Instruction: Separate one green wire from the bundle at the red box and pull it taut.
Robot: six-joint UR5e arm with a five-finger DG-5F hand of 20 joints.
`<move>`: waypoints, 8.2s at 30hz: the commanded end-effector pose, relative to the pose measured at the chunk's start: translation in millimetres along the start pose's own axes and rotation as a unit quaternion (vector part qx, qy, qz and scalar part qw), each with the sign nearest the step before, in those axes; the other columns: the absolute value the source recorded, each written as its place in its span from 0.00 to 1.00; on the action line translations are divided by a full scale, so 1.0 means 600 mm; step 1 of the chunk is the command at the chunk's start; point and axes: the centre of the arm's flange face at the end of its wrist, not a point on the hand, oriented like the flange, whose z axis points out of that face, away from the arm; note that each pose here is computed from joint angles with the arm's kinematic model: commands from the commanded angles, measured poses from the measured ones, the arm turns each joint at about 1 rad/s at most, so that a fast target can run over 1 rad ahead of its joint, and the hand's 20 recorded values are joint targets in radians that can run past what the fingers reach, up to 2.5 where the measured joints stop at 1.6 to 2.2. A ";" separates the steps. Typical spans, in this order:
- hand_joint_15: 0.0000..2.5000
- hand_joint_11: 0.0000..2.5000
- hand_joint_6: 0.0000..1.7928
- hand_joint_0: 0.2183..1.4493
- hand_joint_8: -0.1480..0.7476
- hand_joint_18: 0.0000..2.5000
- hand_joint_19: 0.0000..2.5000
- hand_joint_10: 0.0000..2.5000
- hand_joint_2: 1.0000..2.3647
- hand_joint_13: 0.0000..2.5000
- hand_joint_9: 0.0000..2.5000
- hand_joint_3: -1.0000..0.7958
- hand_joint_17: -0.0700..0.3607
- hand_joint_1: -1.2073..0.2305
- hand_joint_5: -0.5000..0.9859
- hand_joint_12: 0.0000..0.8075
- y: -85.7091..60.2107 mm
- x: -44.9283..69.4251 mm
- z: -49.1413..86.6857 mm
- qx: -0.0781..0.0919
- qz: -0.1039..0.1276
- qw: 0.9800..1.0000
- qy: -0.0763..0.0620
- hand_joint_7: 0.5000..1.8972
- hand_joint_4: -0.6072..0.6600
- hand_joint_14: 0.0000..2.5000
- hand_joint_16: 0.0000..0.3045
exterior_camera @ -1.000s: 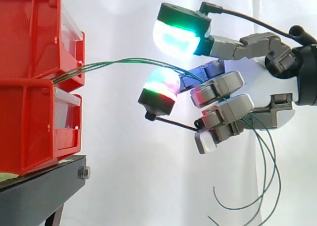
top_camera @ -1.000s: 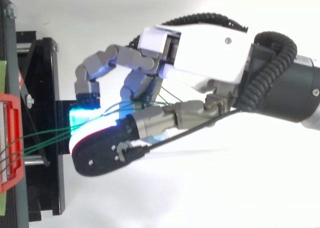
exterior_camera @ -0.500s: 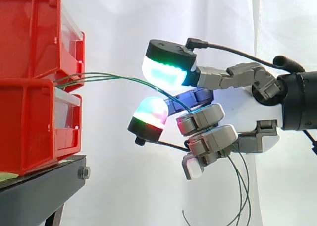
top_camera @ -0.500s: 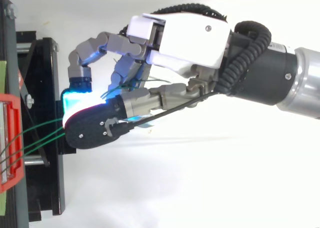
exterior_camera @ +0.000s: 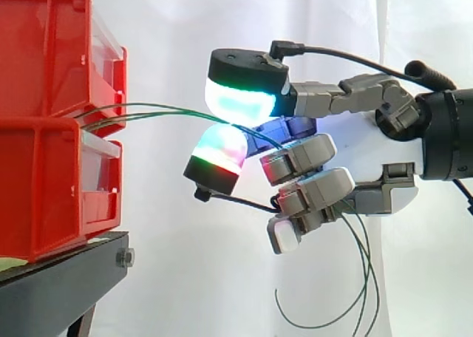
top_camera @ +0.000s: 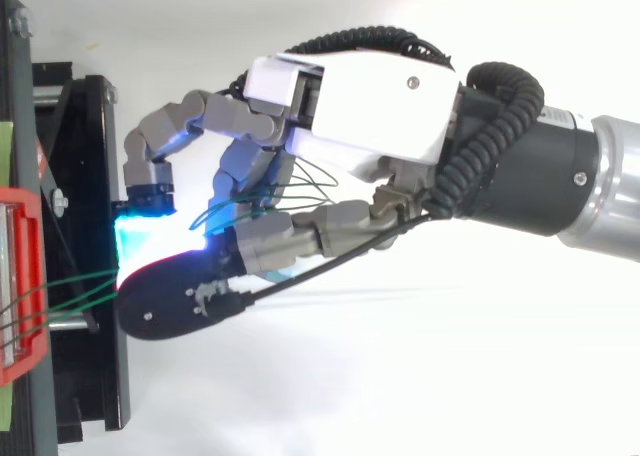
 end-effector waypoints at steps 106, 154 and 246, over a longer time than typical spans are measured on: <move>0.53 0.77 0.50 0.42 0.53 0.36 0.20 0.08 0.00 0.50 0.48 0.28 0.46 0.20 0.21 0.50 0.113 -0.007 -0.032 0.062 -0.024 0.998 0.013 0.54 0.59 0.01 0.19; 0.34 0.75 0.49 0.39 0.53 0.31 0.18 0.00 0.00 0.36 0.47 0.29 0.47 0.21 0.21 0.54 0.114 -0.015 -0.031 0.062 -0.025 0.998 0.010 0.53 0.62 0.01 0.19; 0.30 0.71 0.49 0.31 0.53 0.32 0.20 0.00 0.02 0.35 0.46 0.45 0.47 0.31 0.21 0.54 0.114 -0.015 -0.031 0.061 -0.023 0.998 0.009 0.55 0.62 0.01 0.20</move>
